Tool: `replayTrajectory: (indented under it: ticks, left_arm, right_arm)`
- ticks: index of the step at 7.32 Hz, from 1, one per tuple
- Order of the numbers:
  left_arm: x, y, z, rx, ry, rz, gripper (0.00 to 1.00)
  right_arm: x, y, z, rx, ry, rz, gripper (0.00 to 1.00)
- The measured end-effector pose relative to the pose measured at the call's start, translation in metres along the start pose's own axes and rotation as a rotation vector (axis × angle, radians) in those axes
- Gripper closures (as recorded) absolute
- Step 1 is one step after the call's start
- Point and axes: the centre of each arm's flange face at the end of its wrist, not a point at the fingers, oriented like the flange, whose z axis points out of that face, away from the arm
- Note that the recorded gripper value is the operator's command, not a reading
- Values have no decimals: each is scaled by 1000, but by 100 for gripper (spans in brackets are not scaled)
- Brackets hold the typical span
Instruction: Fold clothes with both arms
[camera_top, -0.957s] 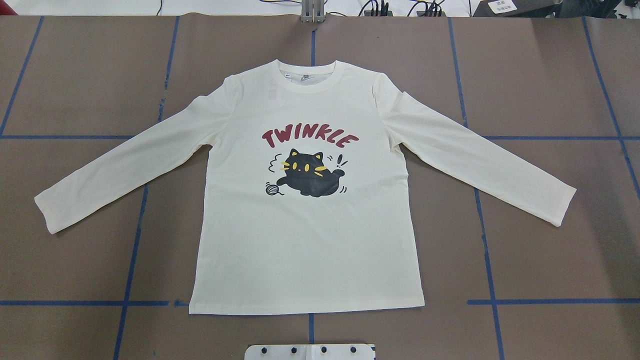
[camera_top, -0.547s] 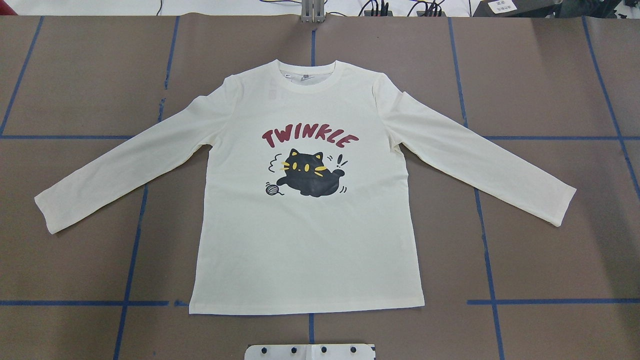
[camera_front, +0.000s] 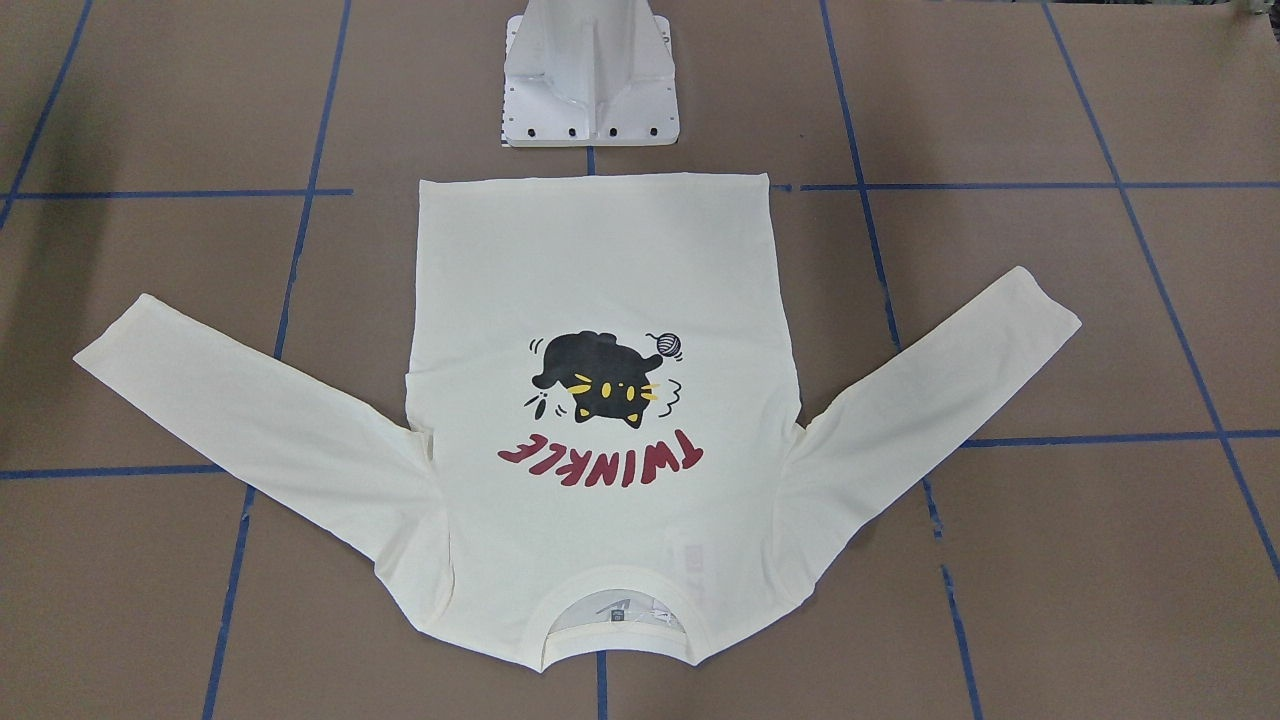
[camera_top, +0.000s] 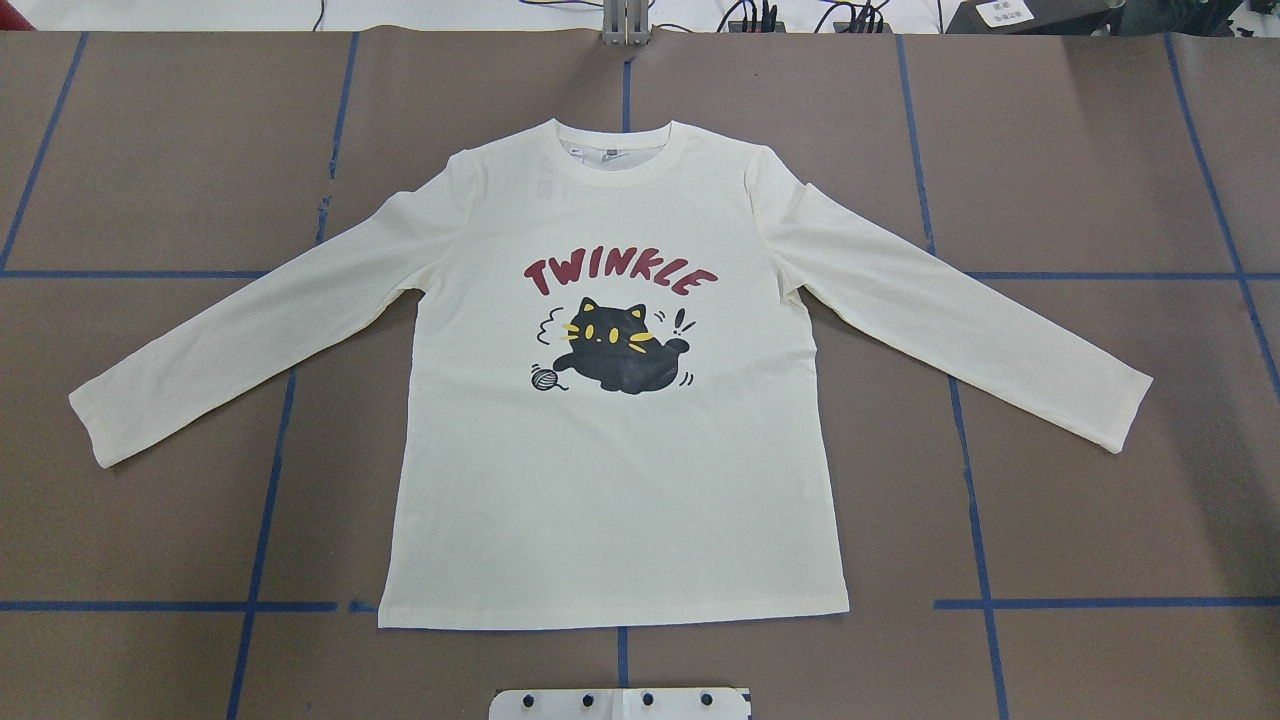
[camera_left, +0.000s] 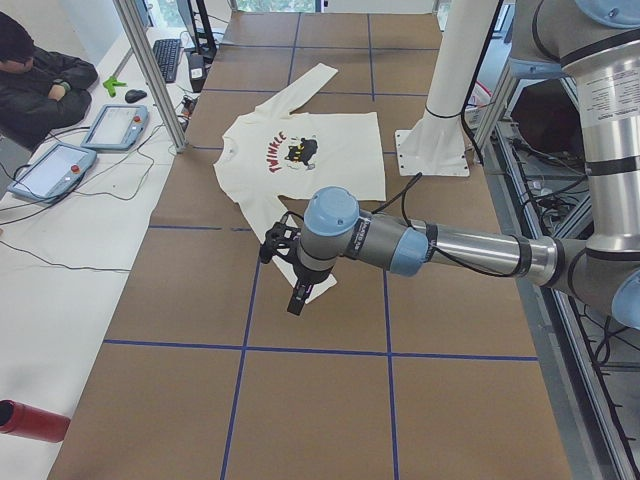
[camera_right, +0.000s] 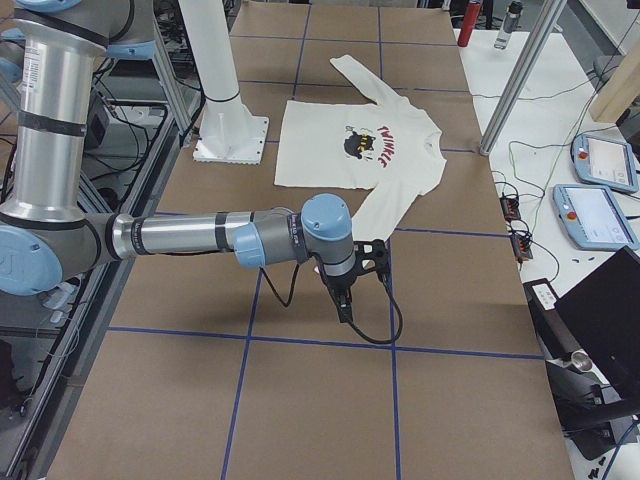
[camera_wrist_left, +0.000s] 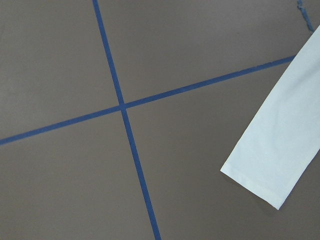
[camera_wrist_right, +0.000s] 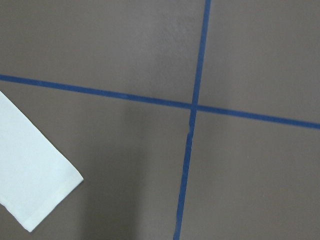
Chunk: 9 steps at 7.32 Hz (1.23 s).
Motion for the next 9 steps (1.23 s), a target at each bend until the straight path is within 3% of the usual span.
replayTrajectory:
  ticks: [1,2,5,8,9]
  left_arm:
    - [-2,-18,1,61,-4,62,0]
    - [-6,-38,3,112,-6,114,0]
    - [-9,-56,4,165,-6,168,0]
    - [-6,-56,0,174,-6,177,0]
    - [-5,-56,-1,175,-7,178,0]
  right_arm:
    - [-3,-6,-3,48,-2,-42,0]
    - [-2,-7,-1,65,-8,-56,0]
    - [-6,-5,14,84,-94,-65,0]
    - [-79,-11,78,144,-94,131,1]
    - [-110,-3,118,178,-81,178,12]
